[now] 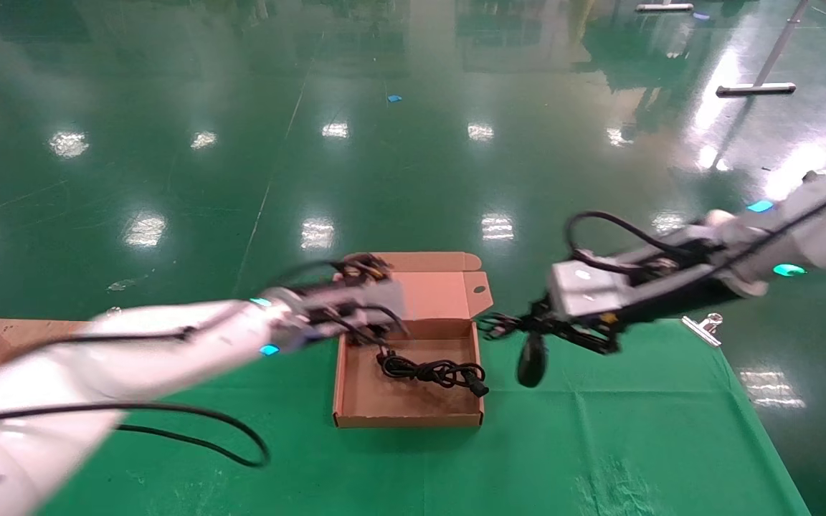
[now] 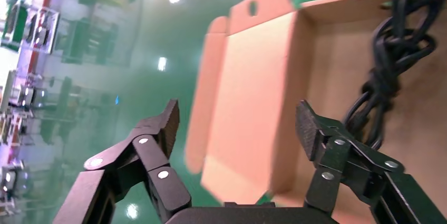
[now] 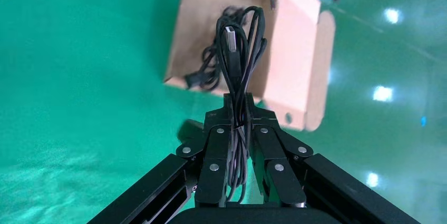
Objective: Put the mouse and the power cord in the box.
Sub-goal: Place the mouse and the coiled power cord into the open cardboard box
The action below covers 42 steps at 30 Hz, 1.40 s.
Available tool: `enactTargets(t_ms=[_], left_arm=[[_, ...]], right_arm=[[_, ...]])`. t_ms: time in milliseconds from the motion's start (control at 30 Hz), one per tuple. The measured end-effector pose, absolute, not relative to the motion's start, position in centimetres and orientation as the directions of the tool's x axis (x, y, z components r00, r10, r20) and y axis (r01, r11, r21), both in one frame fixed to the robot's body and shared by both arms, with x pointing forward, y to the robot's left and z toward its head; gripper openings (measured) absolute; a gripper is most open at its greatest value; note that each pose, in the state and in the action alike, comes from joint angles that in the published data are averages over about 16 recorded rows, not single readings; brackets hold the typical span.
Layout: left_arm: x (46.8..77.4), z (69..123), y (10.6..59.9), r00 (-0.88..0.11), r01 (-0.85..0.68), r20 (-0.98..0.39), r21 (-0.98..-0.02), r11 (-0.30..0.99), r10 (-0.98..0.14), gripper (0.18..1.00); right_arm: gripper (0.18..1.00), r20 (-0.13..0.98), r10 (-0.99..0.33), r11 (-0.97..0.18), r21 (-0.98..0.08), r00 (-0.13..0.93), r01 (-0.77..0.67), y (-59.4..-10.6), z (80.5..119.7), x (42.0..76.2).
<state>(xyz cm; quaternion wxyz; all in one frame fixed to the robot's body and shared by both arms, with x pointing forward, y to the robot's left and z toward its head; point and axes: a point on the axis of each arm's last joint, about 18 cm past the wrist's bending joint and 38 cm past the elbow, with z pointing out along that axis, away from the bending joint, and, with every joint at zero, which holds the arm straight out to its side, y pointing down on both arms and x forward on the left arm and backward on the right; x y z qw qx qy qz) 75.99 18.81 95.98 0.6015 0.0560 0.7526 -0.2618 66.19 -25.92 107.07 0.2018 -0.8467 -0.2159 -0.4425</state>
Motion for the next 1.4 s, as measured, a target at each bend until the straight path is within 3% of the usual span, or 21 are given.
enactTargets(t_ms=[333, 733, 1033, 1400], left_arm=[[70.1, 98.5, 29.4, -0.272, 0.4, -0.885, -0.461, 0.792, -0.378, 0.892], [63.3, 97.2, 36.1, -0.272, 0.355, -0.846, -0.531, 0.769, -0.459, 0.987], [62.4, 95.8, 37.7, -0.273, 0.319, -0.843, -0.534, 0.783, -0.463, 1.0], [63.2, 95.1, 38.1, -0.285, 0.299, -0.846, -0.525, 0.797, -0.451, 1.001]], right_arm=[[0.214, 0.849, 0.245, -0.793, -0.102, 0.468, 0.601, -17.4, 107.1, 68.2], [0.214, 0.882, 0.273, -0.767, -0.042, 0.385, 0.64, -10.0, 103.5, 69.8], [0.214, 0.915, 0.227, -0.783, -0.032, 0.334, 0.621, -7.6, 99.1, 71.5], [0.213, 0.91, 0.177, -0.847, -0.053, 0.374, 0.529, -9.7, 94.0, 74.0]])
